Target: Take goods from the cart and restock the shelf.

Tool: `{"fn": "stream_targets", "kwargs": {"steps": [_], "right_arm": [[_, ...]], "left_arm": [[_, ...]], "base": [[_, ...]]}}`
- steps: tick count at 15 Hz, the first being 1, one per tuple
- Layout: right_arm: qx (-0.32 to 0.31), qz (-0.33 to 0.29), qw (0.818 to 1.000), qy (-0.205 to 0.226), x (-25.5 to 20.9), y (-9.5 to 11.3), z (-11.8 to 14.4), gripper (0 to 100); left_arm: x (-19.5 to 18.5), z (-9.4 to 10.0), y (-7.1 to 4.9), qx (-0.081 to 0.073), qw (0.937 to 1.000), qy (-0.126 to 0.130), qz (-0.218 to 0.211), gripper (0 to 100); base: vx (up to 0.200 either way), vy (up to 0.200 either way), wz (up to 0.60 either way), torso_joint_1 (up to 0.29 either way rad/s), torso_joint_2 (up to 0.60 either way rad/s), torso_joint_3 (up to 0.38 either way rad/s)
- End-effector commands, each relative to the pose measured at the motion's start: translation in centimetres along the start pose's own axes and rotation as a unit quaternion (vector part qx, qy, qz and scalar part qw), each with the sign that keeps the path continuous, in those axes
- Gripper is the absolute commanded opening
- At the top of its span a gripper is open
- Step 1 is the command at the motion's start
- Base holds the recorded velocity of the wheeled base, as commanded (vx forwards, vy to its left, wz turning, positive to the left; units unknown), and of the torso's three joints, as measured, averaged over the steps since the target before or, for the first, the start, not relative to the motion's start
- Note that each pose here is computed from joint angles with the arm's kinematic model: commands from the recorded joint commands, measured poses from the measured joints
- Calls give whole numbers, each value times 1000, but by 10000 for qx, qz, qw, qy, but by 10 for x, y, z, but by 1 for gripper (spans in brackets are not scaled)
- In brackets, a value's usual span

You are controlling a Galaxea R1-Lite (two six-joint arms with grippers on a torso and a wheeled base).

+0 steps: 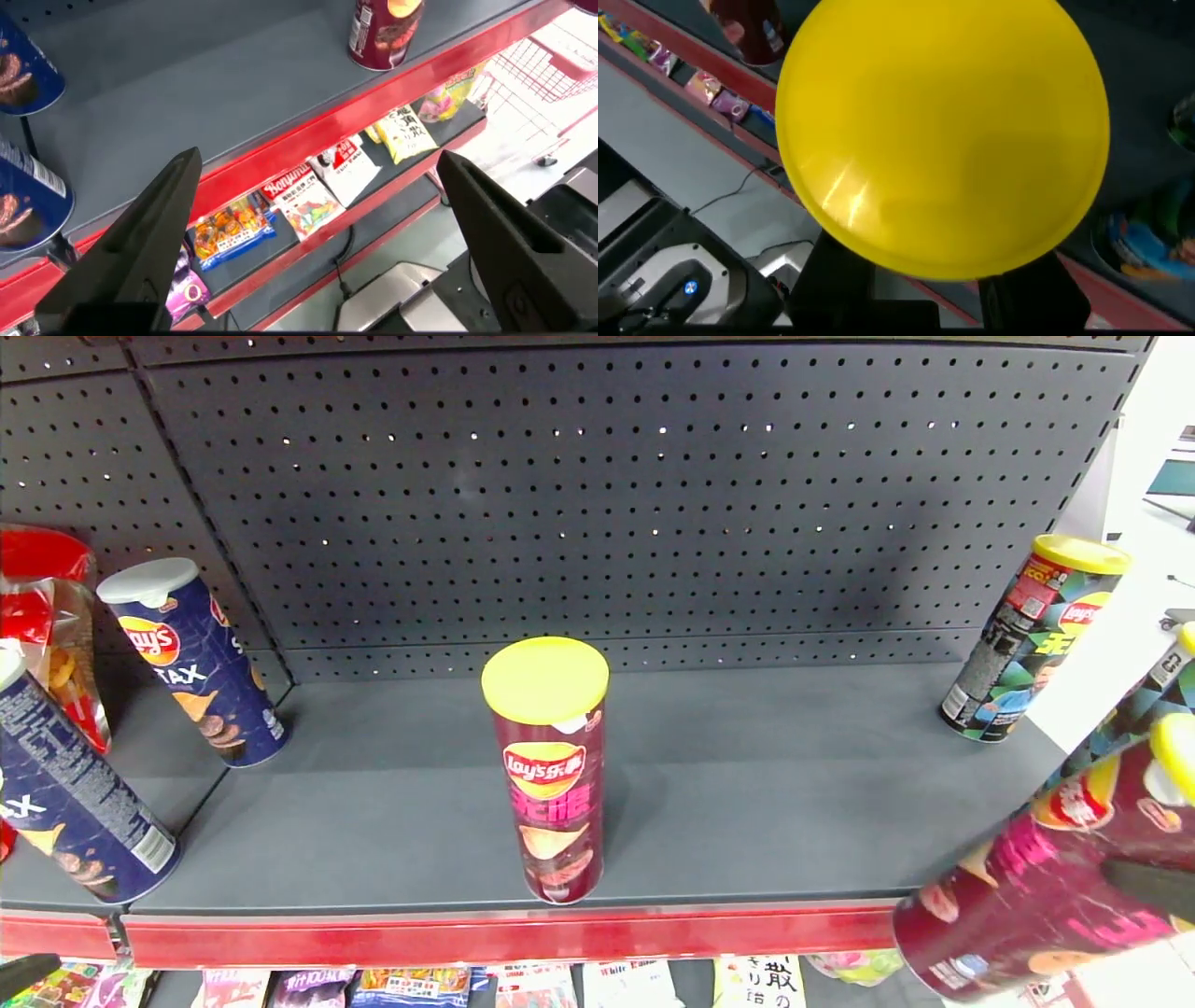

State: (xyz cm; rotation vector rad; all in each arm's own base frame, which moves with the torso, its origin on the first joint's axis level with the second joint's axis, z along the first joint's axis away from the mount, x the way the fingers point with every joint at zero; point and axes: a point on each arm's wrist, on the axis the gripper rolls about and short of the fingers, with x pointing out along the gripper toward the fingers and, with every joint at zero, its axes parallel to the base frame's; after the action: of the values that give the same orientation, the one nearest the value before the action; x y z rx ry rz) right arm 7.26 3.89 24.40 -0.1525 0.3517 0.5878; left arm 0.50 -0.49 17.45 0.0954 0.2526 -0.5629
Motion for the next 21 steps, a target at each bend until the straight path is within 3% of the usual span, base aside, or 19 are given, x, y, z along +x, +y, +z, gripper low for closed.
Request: {"fn": "stream_targets", "kwargs": {"steps": [1, 4, 10, 16, 21], "right_arm": [[-18, 96, 9999, 84, 81, -9, 30, 0], [-49, 178, 9998, 94, 127, -13, 56, 0], [-137, 366, 9991, -132, 196, -16, 104, 0], [-579, 578, 9966, 14, 224, -2, 105, 0], [-618, 701, 9956, 28, 235, 6, 127, 0]], "left_arm": [[-5, -10, -1, 20, 9999, -114, 6, 100], [-9, -15, -1, 29, 9998, -205, 26, 100], [-5, -14, -1, 17, 9999, -97, 36, 100], [-5, -14, -1, 23, 9999, -87, 89, 100], [-5, -14, -1, 22, 9999, -79, 89, 100]], "base": [[0, 0, 0, 0, 0, 0], [0, 0, 0, 0, 0, 0], [0, 0, 0, 0, 0, 0], [0, 0, 0, 0, 0, 0], [0, 0, 0, 0, 0, 0]]}}
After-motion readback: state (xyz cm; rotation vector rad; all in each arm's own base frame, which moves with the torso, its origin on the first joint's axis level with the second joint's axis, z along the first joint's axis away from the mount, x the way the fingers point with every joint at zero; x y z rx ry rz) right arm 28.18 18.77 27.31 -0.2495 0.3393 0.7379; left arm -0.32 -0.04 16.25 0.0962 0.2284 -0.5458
